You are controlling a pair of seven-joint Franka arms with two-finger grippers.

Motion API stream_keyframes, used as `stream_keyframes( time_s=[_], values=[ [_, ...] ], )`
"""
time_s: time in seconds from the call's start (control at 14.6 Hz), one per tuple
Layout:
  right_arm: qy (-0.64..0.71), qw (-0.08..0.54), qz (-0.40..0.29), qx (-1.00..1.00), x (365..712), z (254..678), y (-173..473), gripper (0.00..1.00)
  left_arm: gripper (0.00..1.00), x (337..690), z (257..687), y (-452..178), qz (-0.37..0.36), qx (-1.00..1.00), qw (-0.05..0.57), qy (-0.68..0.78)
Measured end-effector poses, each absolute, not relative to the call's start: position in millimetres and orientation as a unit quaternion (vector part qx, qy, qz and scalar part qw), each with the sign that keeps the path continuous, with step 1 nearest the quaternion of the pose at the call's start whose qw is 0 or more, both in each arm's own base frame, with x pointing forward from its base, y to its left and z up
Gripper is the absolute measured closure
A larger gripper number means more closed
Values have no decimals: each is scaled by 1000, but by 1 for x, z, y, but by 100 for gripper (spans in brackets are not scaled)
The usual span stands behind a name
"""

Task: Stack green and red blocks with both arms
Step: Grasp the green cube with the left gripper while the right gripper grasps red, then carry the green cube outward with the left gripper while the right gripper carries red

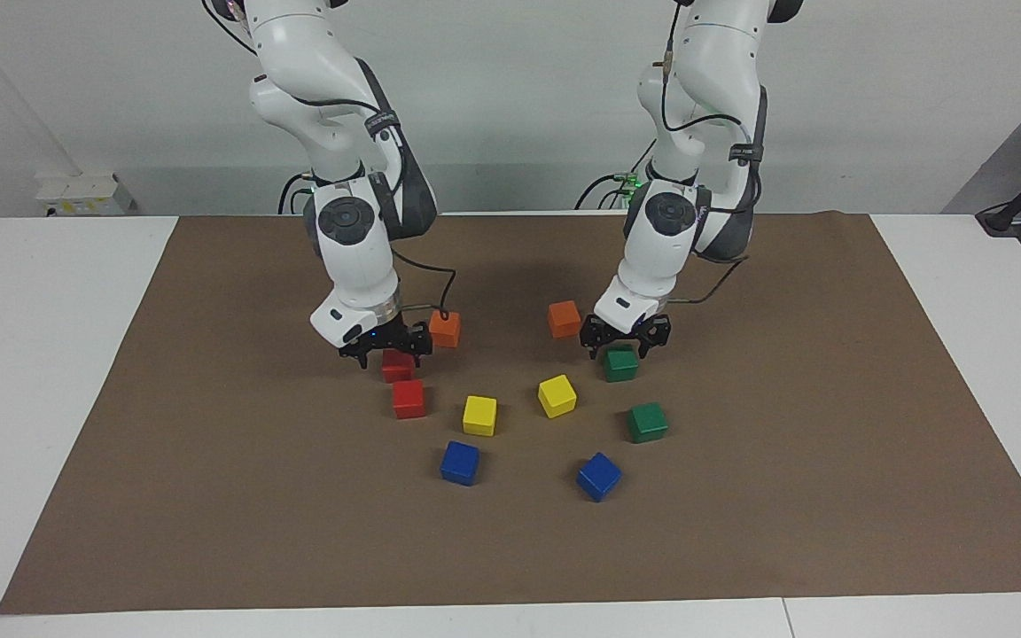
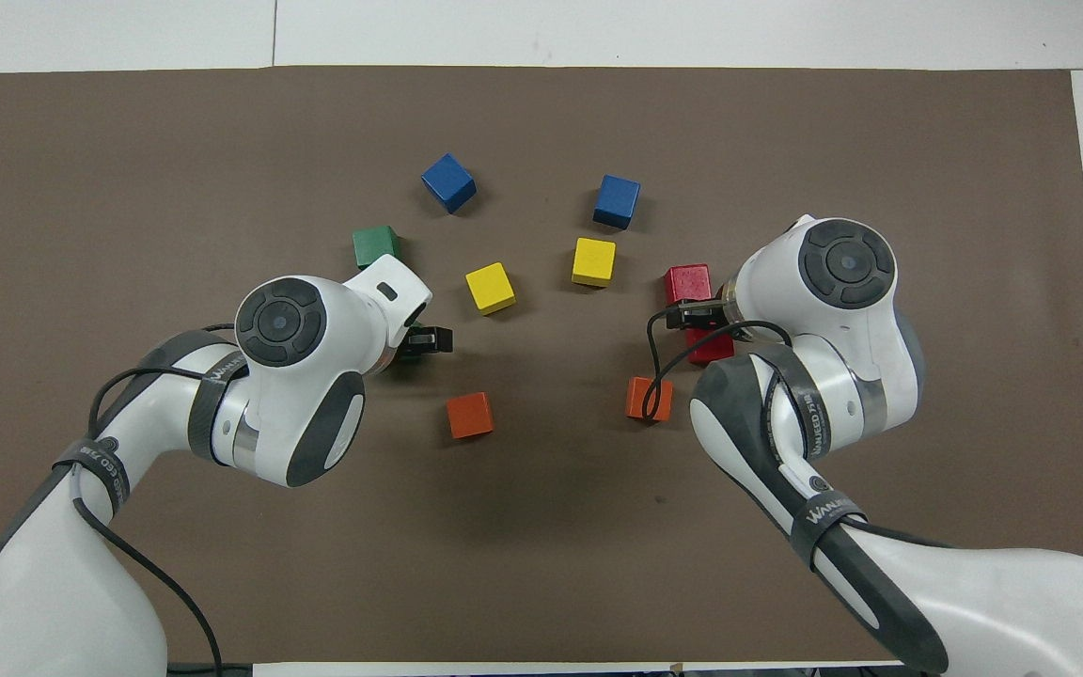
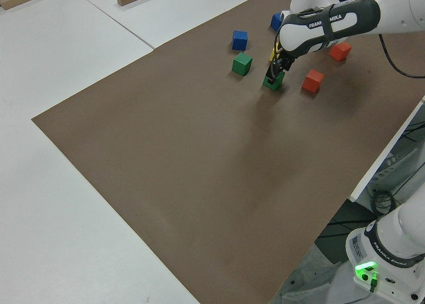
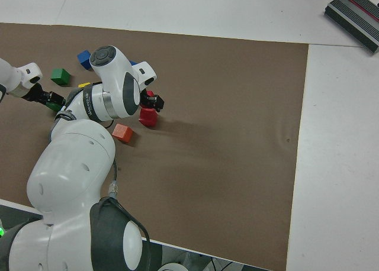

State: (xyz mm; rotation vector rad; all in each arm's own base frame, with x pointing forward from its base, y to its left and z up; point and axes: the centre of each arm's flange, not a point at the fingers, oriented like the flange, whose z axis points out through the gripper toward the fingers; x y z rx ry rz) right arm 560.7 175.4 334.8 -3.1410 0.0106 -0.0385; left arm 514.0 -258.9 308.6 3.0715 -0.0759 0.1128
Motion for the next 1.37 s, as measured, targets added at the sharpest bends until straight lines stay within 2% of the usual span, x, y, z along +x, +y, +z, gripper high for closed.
stream_keyframes(
  time_s=[0.14,0.27,0.34,0.48,0.55,0.76,0.89,0.96,1.03,1.17,1.31,1.37],
  values=[
    [4,-2,-6,-1000,555,331,174,0,11,514,298,-259,39,998,35,-22],
    [4,-3,-1,-1000,549,327,172,0,10,515,293,-258,40,998,35,-21],
    [4,-4,0,-1000,547,326,171,0,13,516,293,-258,41,998,36,-20],
    [3,-4,2,-1000,545,325,171,0,39,516,293,-258,43,998,36,-20],
    [1,-5,3,-1000,544,324,173,0,45,517,294,-258,45,998,35,-22],
    [-4,-2,-4,-1000,541,321,179,0,45,519,297,-255,48,998,29,-27],
    [-4,-3,-3,-1000,540,318,178,0,45,530,313,-243,48,998,24,-19],
    [-4,-3,-2,-1000,539,318,178,7,45,539,328,-227,47,999,21,-16],
    [-4,-3,-2,-1000,539,318,178,19,45,547,343,-205,46,999,16,-18],
    [-4,-3,-2,-1000,539,318,178,22,45,559,367,-146,41,999,8,-17],
    [-4,-3,-2,-1000,539,318,178,44,45,568,378,-79,39,999,2,-11],
    [-4,-4,0,-1000,540,320,178,45,45,571,377,-46,38,999,0,-14]
  ],
)
